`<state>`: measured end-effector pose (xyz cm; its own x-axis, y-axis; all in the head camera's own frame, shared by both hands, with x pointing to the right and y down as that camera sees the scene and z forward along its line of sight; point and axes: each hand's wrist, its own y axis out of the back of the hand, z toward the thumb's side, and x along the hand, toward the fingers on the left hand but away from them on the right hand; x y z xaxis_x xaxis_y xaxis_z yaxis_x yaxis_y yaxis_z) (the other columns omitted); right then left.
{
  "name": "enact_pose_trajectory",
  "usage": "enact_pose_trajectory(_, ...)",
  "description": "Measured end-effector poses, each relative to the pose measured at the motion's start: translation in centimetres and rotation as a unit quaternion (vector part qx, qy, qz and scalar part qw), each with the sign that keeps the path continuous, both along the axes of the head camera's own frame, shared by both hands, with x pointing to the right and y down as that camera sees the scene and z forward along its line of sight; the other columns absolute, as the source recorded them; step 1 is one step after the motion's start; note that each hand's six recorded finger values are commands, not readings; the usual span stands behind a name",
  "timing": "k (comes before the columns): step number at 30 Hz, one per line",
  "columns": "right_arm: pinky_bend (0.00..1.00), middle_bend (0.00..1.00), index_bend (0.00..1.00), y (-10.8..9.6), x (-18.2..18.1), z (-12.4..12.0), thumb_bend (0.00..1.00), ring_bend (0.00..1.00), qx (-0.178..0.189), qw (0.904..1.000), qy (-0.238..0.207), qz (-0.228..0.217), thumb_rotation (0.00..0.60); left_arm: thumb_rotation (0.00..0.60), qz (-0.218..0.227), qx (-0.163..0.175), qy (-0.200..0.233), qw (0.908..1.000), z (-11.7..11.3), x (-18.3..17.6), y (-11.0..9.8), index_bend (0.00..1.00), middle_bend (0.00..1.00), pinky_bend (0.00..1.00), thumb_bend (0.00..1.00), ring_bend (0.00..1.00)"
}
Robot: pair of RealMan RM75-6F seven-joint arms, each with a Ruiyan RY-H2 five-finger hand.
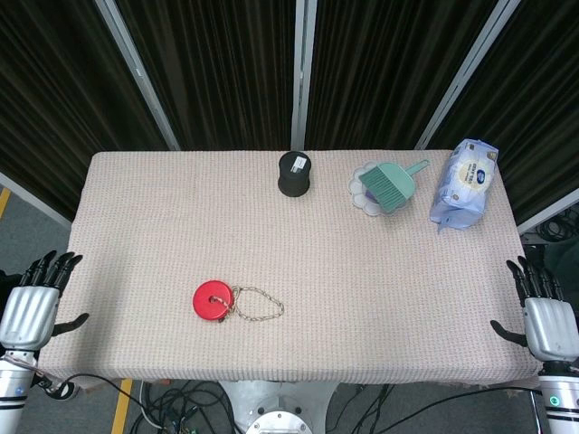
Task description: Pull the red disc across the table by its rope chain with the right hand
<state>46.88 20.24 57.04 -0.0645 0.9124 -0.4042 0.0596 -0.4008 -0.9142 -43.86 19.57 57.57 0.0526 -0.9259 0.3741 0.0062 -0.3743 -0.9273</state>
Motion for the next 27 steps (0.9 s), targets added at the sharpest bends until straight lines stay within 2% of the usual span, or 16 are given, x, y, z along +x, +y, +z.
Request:
enact_pose_trajectory(8, 0.00, 0.00, 0.00, -0.2, -0.5, 0.2, 0.04, 0.00, -0.006, 0.9999, -0.003, -0.008, 0.600, 0.600, -0.001, -0.003, 0.001, 1.0000, 0.1, 0.0, 0.0, 0.13, 0.10, 0.13, 0.00, 0.04)
enact_pose_trajectory(12, 0.00, 0.00, 0.00, -0.7, -2.0, 0.5, 0.04, 0.00, -0.019, 0.9992, -0.009, -0.033, 0.600, 0.600, 0.000, -0.004, 0.003, 1.0000, 0.1, 0.2, -0.1, 0.13, 0.10, 0.13, 0.00, 0.04)
enact_pose_trajectory(17, 0.00, 0.00, 0.00, -1.7, -5.3, 1.2, 0.04, 0.00, -0.043, 0.9946, -0.016, -0.093, 0.600, 0.600, 0.001, -0.007, 0.000, 1.0000, 0.1, 0.1, 0.4, 0.13, 0.10, 0.13, 0.00, 0.04)
enact_pose_trajectory(21, 0.00, 0.00, 0.00, -2.9, -8.5, 1.9, 0.04, 0.00, -0.060, 0.9866, -0.018, -0.150, 0.600, 0.600, -0.003, -0.006, 0.001, 1.0000, 0.2, 0.0, 0.5, 0.13, 0.10, 0.13, 0.00, 0.04)
enact_pose_trajectory(27, 0.00, 0.00, 0.00, -4.7, -14.5, 3.0, 0.05, 0.00, -0.079, 0.9659, -0.019, -0.246, 0.600, 0.600, -0.002, -0.004, 0.000, 1.0000, 0.2, 0.0, 0.4, 0.13, 0.10, 0.13, 0.00, 0.04)
